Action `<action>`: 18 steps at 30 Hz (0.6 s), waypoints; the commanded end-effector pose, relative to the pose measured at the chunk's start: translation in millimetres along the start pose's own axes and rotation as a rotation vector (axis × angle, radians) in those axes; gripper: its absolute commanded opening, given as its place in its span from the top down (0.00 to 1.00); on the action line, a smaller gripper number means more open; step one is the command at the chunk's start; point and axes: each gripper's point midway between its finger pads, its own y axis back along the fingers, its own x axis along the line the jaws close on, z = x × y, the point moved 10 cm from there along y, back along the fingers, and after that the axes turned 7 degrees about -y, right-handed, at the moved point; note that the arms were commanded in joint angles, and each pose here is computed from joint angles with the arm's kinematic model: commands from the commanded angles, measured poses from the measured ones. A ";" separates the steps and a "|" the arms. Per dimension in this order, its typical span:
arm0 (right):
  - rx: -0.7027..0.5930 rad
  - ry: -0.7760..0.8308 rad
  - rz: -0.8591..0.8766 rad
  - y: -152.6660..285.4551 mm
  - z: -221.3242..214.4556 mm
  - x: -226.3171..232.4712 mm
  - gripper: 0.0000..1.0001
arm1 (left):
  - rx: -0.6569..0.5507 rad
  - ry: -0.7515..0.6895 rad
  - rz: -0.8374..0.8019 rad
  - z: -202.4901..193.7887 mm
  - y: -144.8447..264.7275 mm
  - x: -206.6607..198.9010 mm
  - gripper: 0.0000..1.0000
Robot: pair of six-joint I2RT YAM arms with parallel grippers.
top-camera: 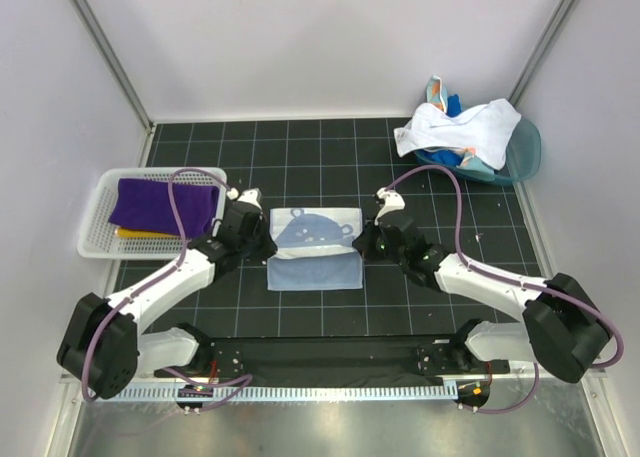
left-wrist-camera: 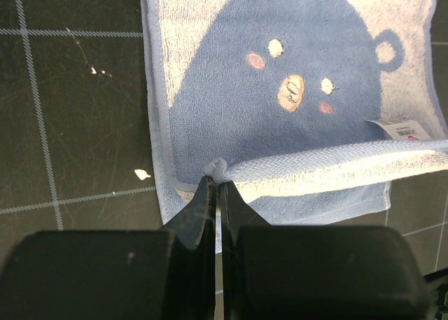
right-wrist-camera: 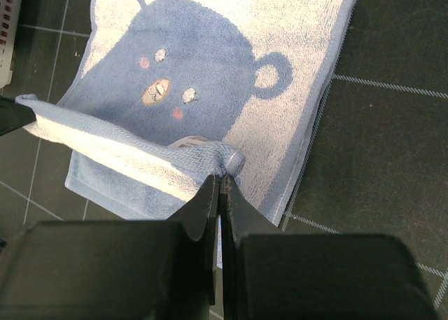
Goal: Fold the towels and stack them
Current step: Fold the towel
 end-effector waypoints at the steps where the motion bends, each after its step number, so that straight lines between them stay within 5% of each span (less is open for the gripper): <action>1: -0.066 -0.013 0.017 7.0 9.6 6.6 0.99 | -0.065 0.007 0.009 9.3 11.5 -2.0 1.00; 18: -0.085 0.008 0.030 20.6 14.7 17.8 0.99 | -0.069 -0.006 0.006 10.2 20.1 -5.8 1.00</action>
